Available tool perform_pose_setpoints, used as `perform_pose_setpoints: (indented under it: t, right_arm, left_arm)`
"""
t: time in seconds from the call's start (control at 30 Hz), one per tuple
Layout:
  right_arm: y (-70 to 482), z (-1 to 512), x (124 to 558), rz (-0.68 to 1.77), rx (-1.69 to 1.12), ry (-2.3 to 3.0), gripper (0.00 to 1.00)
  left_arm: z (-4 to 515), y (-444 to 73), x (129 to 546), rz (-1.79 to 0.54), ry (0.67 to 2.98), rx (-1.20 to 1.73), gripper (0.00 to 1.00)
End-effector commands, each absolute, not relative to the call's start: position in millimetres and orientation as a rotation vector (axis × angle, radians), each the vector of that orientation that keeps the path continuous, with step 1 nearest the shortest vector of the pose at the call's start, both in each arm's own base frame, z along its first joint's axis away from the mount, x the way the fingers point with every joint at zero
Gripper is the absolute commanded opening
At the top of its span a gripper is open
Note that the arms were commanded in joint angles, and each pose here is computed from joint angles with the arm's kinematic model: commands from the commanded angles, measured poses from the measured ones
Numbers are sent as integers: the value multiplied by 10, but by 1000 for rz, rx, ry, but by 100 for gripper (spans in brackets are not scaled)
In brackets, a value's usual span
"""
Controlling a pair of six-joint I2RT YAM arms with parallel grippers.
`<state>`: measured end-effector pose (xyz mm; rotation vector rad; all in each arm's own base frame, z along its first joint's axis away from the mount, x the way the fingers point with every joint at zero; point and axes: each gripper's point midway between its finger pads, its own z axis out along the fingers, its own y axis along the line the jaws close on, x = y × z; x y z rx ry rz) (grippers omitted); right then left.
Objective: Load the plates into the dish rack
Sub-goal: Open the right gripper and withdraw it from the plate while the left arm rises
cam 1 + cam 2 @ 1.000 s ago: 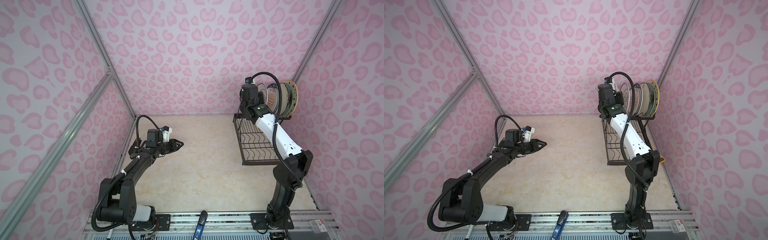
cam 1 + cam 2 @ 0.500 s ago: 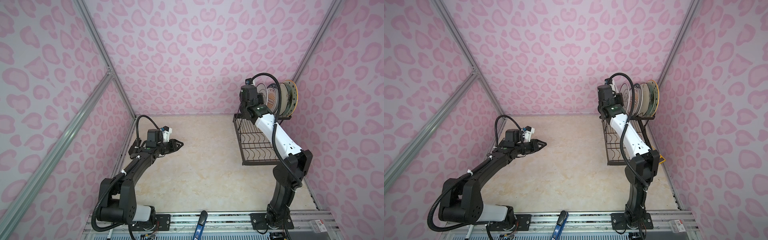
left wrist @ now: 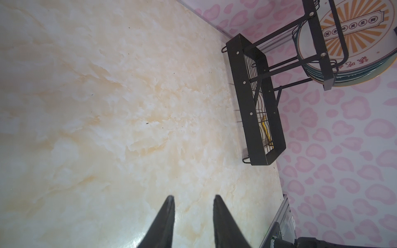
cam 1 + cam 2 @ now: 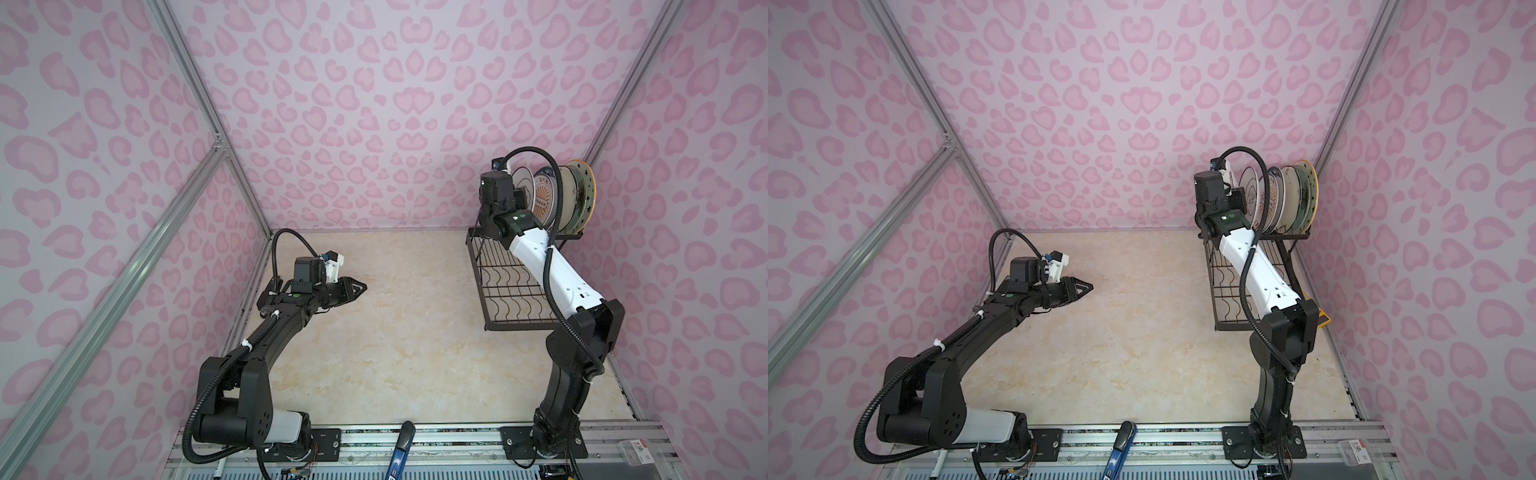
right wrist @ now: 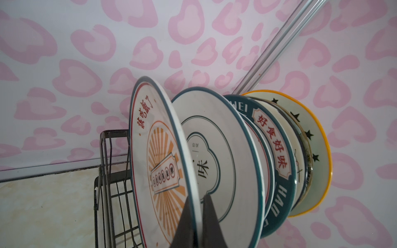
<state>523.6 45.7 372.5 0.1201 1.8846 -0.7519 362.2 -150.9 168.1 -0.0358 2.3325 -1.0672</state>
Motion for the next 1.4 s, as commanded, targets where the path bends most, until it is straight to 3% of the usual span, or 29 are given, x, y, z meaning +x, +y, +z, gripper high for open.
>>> perform_pose_setpoints:
  t: [0.0,0.27,0.43,1.37]
  right_arm:
    - [485,3668,5268,-741,112,1895,6]
    - [475,3678,5281,-732,103,1898,18]
    - [472,3692,5285,-732,100,1895,19]
    - [422,3906,5222,-685,105,1860,43]
  left_arm:
    - [1766,-1511,3658,-1061,2305,-7,34]
    - [1770,-1505,3662,-1063,2304,-8,34]
    - [1779,-1503,3657,-1060,2302,-9,35]
    - [1788,-1480,3654,-1039,2299,-13,35]
